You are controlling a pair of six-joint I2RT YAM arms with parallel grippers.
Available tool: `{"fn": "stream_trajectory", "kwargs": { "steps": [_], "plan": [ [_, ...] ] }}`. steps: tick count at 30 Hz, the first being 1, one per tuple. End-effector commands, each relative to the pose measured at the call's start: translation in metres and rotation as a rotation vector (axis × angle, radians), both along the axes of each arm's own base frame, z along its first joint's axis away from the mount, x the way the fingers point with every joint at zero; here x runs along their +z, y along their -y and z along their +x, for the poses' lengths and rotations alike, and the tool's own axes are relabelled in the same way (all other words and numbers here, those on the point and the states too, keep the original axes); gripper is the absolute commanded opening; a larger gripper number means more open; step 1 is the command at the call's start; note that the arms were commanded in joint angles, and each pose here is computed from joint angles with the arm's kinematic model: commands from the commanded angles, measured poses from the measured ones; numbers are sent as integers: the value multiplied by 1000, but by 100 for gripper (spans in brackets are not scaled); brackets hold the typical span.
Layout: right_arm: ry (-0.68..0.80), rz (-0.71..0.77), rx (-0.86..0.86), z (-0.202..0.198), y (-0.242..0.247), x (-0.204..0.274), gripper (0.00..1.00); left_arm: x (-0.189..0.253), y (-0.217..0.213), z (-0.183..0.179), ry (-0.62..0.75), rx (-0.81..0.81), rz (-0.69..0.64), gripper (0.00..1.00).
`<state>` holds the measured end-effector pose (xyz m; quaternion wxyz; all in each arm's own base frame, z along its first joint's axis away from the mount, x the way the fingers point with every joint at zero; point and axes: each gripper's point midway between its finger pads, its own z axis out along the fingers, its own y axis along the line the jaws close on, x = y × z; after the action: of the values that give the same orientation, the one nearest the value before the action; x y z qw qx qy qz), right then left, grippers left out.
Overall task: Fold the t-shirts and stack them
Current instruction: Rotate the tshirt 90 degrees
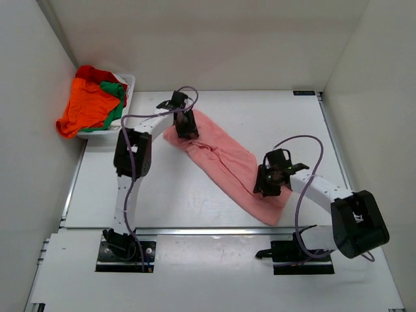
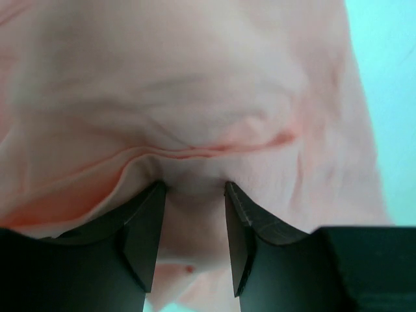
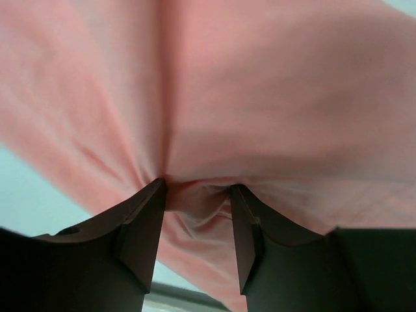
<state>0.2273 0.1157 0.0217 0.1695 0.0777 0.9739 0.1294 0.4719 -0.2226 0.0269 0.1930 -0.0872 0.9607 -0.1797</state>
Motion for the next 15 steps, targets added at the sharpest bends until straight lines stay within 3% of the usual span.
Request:
{"fn": "stream_trajectory", "kwargs": {
  "steps": [1,3,6,10,15],
  "plan": [
    [-116,110,-2,-44,-46,-14,42,-10,4,37,-11,-37,65,52],
    [-104,143,51,-50,-70,-12,41,-9,20,83,55,-49,33,53],
    [-107,200,177,-66,-112,-10,43,-8,25,112,92,-30,-81,53],
    [-121,204,358,-85,-160,-17,42,-23,21,106,101,-30,-95,54],
    [-124,244,457,-100,-193,-24,45,-1,18,141,193,11,-160,54]
  ]
}}
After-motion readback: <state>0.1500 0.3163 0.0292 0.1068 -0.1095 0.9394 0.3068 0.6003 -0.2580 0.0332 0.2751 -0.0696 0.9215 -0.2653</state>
